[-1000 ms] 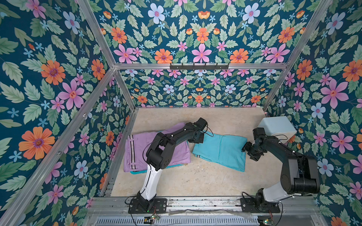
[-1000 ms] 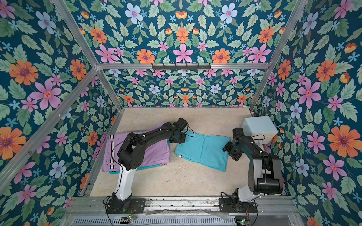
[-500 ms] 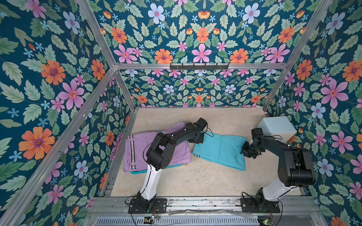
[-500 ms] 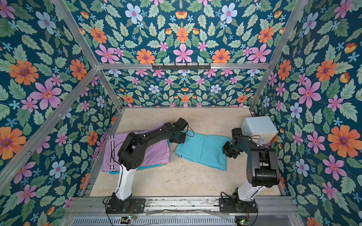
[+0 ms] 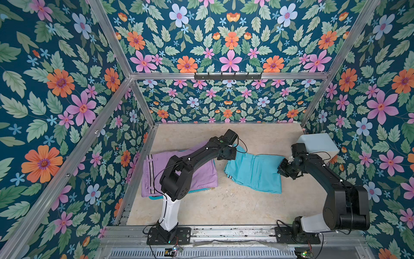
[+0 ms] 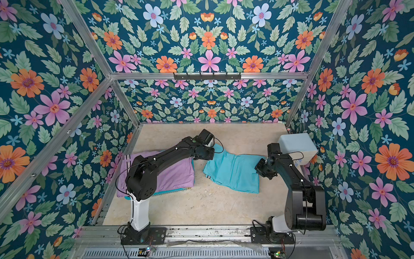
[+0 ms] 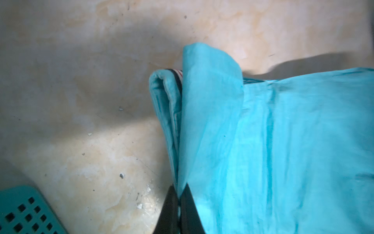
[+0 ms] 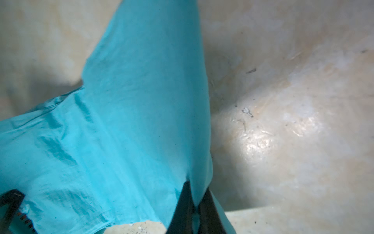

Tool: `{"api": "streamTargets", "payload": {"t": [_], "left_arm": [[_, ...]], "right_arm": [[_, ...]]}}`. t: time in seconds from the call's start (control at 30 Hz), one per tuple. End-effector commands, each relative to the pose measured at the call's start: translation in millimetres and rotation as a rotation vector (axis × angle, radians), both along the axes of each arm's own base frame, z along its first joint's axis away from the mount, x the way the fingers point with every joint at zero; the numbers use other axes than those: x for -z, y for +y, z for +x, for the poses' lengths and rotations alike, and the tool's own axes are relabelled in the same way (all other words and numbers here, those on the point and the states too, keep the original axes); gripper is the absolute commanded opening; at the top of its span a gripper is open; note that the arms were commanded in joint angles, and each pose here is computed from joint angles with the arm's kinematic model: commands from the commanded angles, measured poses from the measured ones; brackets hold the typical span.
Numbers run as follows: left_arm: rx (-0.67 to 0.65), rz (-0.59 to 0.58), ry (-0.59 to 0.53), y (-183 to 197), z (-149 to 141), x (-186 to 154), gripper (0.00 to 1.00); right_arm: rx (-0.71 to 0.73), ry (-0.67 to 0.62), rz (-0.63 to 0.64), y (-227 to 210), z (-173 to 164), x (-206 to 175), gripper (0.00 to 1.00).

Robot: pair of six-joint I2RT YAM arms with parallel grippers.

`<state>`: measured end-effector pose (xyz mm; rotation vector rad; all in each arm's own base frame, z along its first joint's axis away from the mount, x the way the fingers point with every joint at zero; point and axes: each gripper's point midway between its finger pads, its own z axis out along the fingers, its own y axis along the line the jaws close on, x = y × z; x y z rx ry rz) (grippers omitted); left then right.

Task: Put the folded long pants in the basket
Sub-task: Pick up the long pant at the center of the board, then move the basket to the center of the board.

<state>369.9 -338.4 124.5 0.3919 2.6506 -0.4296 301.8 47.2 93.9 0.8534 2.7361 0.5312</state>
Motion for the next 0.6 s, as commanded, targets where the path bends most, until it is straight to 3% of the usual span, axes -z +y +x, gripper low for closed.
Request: {"api": "streamTargets", "payload": {"t": [0.0,0.23,0.4,0.57], "left_arm": [[-0.007,-0.048,-0.025,0.3,-3.4,-35.1,0.00],[-0.078,0.007,-0.119,56.1,-8.1,-108.5,0.00],[-0.228,0.152,-0.179,147.6,-21.0,-146.4,0.00],[-0.401,0.208,-0.200,242.5,-45.1,-163.7,0.00]], "right_arm": [[-0.014,-0.002,-0.022,2.8,-12.1,-28.6,0.00],[-0.106,-0.150,0.022,48.7,1.0,-119.1,0.00],[-0.195,-0.236,0.069,106.6,11.2,-167.5,0.00],[-0.313,-0.241,0.181,195.9,17.7,-175.3,0.00]]}}
